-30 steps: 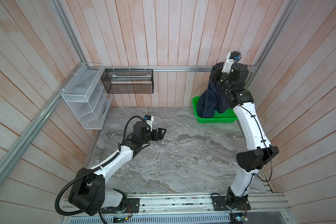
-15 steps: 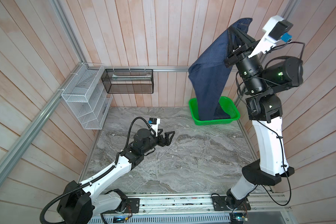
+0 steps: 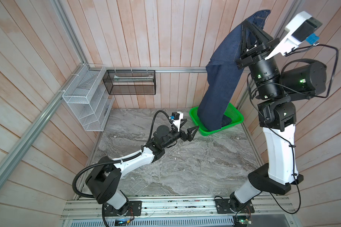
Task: Fold and stack the trousers
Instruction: 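Grasp the hanging jeans leg with the left gripper while the right gripper lowers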
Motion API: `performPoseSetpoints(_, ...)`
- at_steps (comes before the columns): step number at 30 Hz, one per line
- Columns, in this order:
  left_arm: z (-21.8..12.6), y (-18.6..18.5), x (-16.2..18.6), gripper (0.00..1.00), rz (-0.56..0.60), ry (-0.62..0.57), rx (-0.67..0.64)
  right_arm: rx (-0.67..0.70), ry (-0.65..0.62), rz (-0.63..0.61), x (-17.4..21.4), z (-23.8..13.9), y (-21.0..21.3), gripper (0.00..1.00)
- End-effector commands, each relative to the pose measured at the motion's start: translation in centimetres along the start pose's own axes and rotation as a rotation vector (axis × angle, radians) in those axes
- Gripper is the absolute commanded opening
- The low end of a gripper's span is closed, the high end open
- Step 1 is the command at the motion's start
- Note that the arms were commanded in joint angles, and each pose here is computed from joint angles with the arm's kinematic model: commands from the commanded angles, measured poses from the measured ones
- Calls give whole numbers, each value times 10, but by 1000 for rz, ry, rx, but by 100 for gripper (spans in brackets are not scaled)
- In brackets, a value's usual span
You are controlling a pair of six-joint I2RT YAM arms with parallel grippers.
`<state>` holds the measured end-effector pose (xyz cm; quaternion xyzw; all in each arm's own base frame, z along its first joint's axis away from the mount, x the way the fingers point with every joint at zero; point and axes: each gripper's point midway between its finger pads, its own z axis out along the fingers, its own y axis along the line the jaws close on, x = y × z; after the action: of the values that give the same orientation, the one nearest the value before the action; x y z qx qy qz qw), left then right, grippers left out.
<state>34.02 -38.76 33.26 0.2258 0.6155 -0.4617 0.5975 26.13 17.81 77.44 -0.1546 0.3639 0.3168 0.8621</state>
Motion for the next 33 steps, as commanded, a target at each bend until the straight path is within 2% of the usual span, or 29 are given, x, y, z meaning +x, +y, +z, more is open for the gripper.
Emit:
performPoseSetpoints(1, 23, -27, -9, 100, 42, -72, 162, 0, -30, 9, -18, -13, 6, 0)
performPoseSetpoints(9, 77, -39, 21, 100, 58, -37, 313, 90, 98, 20, 25, -23, -11, 0)
performPoseSetpoints(17, 127, 3, 42, 100, 79, -35, 157, 128, 231, 99, 78, -35, -18, 0)
performPoseSetpoints(20, 144, 17, 45, 86, 92, -36, 103, 150, 261, 127, 90, -44, -20, 0)
performPoseSetpoints(21, 148, 20, 43, 75, 93, -38, 90, 165, 274, 130, 95, -49, -22, 0)
performPoseSetpoints(24, 151, 29, 35, 30, 93, -73, 34, 246, 317, 116, 113, -63, -38, 0)
performPoseSetpoints(26, 144, 34, 30, 4, 103, -99, -3, 324, 365, 112, 132, -76, -59, 0)
performPoseSetpoints(27, 139, 37, 26, 0, 111, -112, -32, 373, 392, 108, 143, -84, -73, 0)
performPoseSetpoints(33, 91, 52, 6, 0, 146, -129, -141, 724, 630, 82, 238, -144, -176, 0)
